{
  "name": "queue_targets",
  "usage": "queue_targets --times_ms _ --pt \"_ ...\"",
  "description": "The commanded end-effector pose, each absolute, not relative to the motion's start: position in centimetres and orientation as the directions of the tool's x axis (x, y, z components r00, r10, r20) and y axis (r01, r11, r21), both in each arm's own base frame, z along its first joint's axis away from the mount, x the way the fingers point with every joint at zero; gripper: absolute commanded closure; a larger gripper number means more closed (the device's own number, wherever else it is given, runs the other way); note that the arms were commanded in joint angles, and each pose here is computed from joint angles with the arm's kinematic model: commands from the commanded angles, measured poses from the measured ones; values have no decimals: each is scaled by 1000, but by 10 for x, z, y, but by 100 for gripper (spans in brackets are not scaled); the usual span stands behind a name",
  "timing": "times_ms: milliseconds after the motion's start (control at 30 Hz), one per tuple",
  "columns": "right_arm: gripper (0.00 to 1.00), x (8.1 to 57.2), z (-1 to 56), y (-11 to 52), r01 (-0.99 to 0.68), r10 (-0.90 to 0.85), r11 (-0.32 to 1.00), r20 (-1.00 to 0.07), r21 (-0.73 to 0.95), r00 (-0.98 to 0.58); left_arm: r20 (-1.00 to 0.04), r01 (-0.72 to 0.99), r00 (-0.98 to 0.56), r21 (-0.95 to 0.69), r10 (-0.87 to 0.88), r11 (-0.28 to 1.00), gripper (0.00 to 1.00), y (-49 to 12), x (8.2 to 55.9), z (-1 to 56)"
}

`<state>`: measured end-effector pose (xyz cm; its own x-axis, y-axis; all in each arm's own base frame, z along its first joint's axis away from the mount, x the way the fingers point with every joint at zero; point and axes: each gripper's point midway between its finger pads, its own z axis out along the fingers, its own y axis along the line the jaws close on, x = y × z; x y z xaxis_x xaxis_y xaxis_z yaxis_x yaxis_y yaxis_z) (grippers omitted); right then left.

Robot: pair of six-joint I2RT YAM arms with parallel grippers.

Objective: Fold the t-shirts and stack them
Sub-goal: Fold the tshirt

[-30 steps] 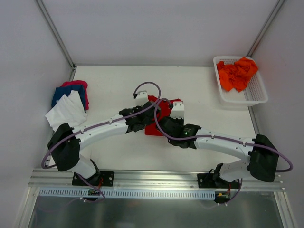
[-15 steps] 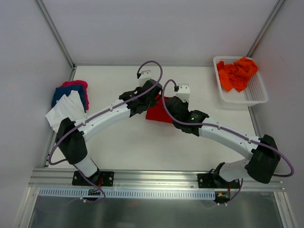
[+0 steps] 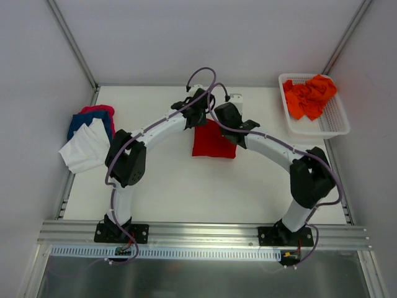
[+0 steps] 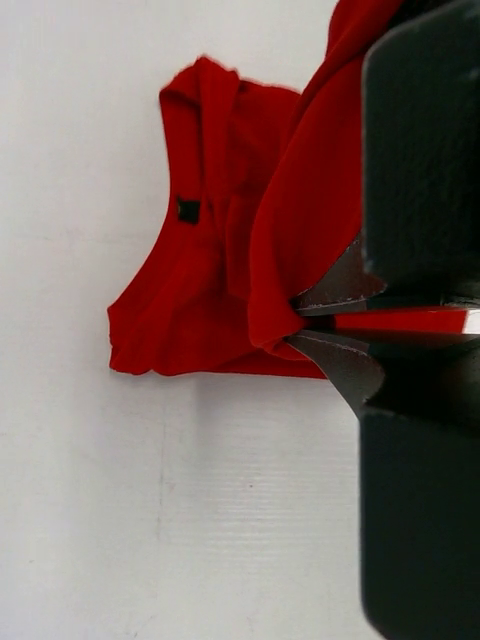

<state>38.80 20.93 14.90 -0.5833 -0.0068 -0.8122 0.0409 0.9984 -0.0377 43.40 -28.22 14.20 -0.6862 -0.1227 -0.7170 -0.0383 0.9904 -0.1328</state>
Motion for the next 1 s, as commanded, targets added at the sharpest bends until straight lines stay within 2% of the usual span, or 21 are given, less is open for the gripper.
queue_targets --times_ms 0,233,633,667,700,733,767,800,833,900,967 --pt "100 403 129 198 20 -64 995 -762 -100 -645 -718 -81 -690 -43 -87 996 100 -251 459 131" --pt "100 429 91 202 37 -72 990 -719 -135 -691 -679 -73 -730 -40 -81 997 100 -249 476 100" --pt "100 438 102 182 89 -74 979 -735 -181 -674 -643 16 -764 -97 -50 995 100 -275 497 70" --pt "98 439 102 180 90 -75 979 -730 -184 -679 -638 17 -769 -96 -48 995 100 -274 495 68" --pt "92 440 98 179 94 -74 977 -723 -189 -687 -632 17 -774 -92 -45 996 97 -273 493 65" --pt "62 442 101 177 97 -75 976 -723 -193 -687 -633 10 -773 -81 -44 997 55 -270 492 65" --pt "41 442 100 176 103 -77 974 -723 -202 -687 -634 7 -772 -73 -40 997 24 -268 489 65" --pt "29 443 101 173 115 -77 971 -727 -211 -682 -637 7 -770 -59 -32 998 3 -265 488 66" --pt "20 443 103 171 126 -71 969 -732 -211 -678 -650 -8 -759 -37 -30 999 1 -260 488 69" --pt "11 444 116 165 157 -70 962 -755 -225 -652 -683 -1 -730 -10 -7 1000 1 -256 487 84" --pt "11 445 129 160 166 -90 955 -775 -245 -626 -730 7 -684 13 14 1000 1 -252 488 111"
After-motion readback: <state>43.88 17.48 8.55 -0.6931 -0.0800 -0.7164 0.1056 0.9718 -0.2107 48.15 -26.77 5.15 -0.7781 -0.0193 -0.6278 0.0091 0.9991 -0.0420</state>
